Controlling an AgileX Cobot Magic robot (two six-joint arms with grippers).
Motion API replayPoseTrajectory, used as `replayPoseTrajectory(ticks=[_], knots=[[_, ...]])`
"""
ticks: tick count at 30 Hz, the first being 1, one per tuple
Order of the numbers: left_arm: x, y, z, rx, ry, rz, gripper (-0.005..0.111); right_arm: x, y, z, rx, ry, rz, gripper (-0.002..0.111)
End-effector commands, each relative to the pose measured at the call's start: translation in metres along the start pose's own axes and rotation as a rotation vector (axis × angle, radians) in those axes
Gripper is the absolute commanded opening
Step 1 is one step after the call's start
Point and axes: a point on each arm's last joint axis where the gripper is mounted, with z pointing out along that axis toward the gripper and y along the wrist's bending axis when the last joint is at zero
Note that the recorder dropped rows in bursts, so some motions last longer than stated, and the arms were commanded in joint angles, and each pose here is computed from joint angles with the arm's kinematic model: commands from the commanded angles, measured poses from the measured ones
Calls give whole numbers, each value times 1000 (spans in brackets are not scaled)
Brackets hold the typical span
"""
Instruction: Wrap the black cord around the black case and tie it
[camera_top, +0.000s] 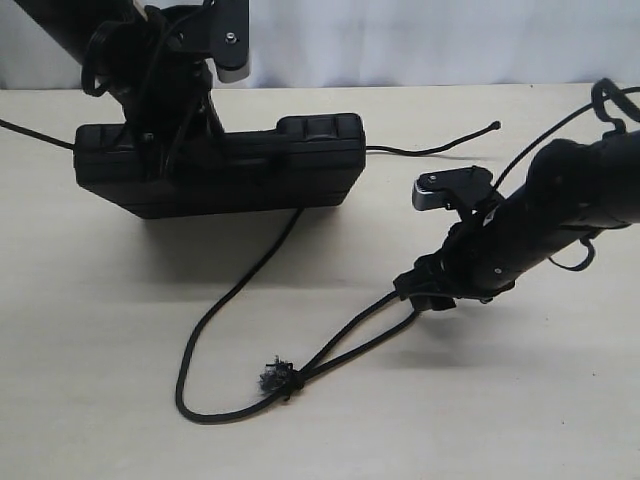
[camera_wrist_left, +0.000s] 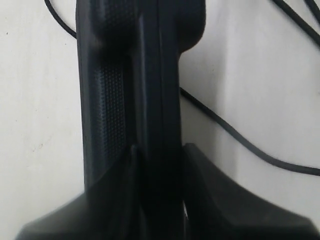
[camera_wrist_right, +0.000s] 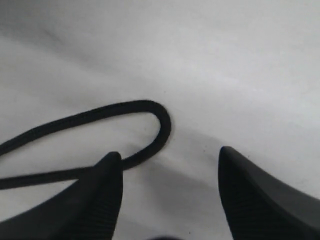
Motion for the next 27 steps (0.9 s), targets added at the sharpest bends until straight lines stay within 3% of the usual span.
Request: replayPoseTrajectory(ticks=[1,11,15,23,27], knots=[[-5,0,-2,-12,-43,-13,0,-8,-2,6,13,-67,28,54],[-6,4,-3,-57,-50,-5,0,-9,10,29,19,-93,10,54],[-4,10,-3,-130,-32,19,0,-9,22,32,13,-112,-30,54],[-7,18,-11,-235,-62,37,0,-10,20,31,19,-117,-39,54],[-9,18,-20,-267,-78,42,0,-12,20,31,25,-140,-37,47]])
